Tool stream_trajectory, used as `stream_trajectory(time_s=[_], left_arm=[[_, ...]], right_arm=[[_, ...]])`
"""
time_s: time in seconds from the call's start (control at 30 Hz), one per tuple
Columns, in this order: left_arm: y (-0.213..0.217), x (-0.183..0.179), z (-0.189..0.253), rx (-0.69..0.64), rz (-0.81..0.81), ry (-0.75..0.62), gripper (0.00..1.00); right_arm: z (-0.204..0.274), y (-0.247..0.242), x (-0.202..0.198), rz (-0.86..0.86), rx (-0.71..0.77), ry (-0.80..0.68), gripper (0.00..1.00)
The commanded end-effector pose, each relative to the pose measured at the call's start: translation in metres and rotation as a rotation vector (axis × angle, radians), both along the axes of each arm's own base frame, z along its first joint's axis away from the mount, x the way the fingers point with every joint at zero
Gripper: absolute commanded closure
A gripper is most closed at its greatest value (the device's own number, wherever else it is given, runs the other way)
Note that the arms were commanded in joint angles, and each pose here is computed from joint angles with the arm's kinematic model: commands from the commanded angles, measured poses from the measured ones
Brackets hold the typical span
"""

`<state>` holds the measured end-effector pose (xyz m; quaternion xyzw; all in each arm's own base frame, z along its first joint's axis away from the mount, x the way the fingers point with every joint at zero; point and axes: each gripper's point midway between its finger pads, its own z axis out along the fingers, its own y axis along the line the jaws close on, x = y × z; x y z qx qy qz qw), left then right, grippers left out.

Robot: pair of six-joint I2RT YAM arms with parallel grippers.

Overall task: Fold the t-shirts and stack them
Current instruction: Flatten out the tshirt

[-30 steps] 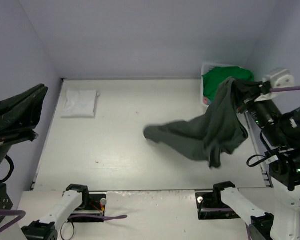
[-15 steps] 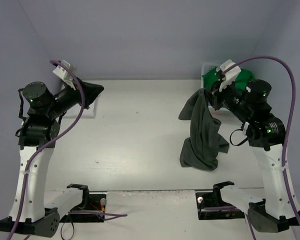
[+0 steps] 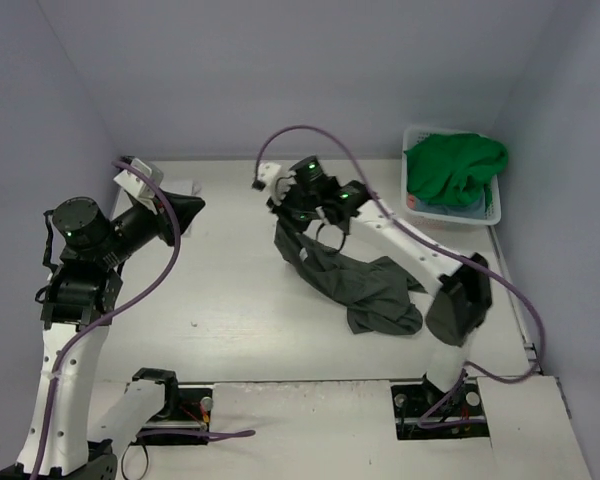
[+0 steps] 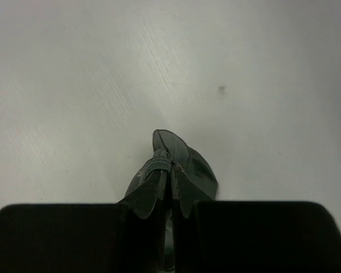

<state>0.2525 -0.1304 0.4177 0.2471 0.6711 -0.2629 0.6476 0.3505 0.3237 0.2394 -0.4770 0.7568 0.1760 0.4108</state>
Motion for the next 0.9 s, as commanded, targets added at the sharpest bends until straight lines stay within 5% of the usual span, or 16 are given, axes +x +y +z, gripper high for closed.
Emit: stream_trajectory(time_s=[0.0,0.27,0.47,0.67,0.8,0.87], left_arm=[[0.003,0.0,0.006,0.031,0.015,-0.075,1.0],[0.007,-0.008,-0.015,0.05,0.027,-0.041,1.0],[-0.002,-0.012,-0.034,0.033,-0.025,0.012,1.0],[-0.035,-0.019,-0.059,0.022,-0.198,0.111,1.0],[-0.058,-0.024,-0.088,0.172,-0.332,0.141,1.0],[-0.069,-0.021,-0.103,0.224,-0.374,0.178,0.89]], right_arm=[[0.014,0.03,0.025,-0.004,-0.027,-0.117,1.0],[0.009,0.046,0.088,-0.145,-0.014,-0.114,0.35],[0.046,-0.039,0.093,-0.287,0.044,-0.124,0.33],[0.06,-0.133,0.054,-0.46,-0.037,-0.19,0.36],[0.057,-0.215,0.038,-0.678,-0.032,-0.181,0.36],[0.054,-0.263,0.026,-0.792,-0.047,-0.185,0.33]])
